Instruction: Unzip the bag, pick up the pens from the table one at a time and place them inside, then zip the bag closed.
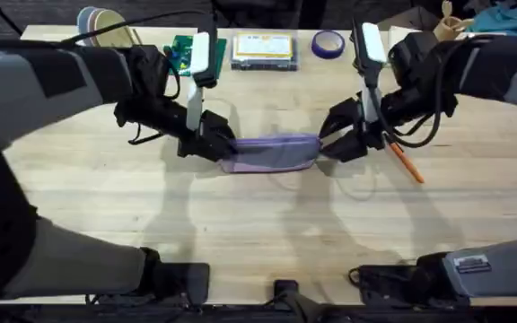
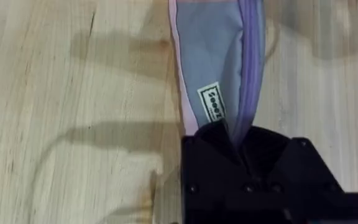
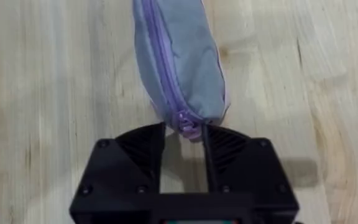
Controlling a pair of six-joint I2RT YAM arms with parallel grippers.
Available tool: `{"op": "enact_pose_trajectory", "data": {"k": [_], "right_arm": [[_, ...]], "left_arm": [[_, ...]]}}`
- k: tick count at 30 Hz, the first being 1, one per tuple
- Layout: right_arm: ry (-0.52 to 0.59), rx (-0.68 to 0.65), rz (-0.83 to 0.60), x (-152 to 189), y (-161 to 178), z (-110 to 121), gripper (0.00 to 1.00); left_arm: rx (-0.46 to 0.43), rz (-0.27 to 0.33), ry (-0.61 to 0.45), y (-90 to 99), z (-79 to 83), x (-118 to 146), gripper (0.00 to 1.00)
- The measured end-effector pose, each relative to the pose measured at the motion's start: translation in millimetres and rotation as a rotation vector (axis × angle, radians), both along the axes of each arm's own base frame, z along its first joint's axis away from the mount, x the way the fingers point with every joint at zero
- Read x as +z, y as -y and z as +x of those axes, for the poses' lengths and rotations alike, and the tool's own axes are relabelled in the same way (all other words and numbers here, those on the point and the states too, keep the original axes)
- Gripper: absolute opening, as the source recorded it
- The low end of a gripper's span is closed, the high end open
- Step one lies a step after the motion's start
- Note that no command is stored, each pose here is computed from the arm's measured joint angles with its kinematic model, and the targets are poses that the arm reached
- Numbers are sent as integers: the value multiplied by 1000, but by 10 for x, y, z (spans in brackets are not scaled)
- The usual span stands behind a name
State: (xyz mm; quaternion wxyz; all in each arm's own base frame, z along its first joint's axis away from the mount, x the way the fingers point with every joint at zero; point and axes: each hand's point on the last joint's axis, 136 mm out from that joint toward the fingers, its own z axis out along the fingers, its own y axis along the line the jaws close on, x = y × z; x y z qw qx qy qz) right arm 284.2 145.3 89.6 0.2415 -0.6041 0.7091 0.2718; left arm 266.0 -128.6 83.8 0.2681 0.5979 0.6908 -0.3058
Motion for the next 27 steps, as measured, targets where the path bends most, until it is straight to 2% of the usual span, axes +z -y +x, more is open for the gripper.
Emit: {"op": "enact_pose_trajectory", "data": {"k": [4, 5, 6, 18, 21, 22, 27], "right_arm": [[0, 0, 0, 0, 0, 0, 231], [-1, 1, 0, 0, -1, -3, 63], [-2, 1, 0, 0, -1, -4, 43], [-5, 0, -9, 77, 12, -34, 29], [27, -1, -10, 195, 17, -23, 30], [102, 4, -2, 405, -3, 12, 30], [119, 26, -13, 440, -48, -28, 30]], "left_arm": [[0, 0, 0, 0, 0, 0, 43], [0, 0, 0, 0, 0, 0, 43], [0, 0, 0, 0, 0, 0, 43], [0, 0, -2, 0, -3, -1, 43], [0, -1, -4, 1, -7, 1, 43], [0, -2, -4, 2, -7, 2, 43], [-1, -3, -6, 6, -13, 3, 43]]}}
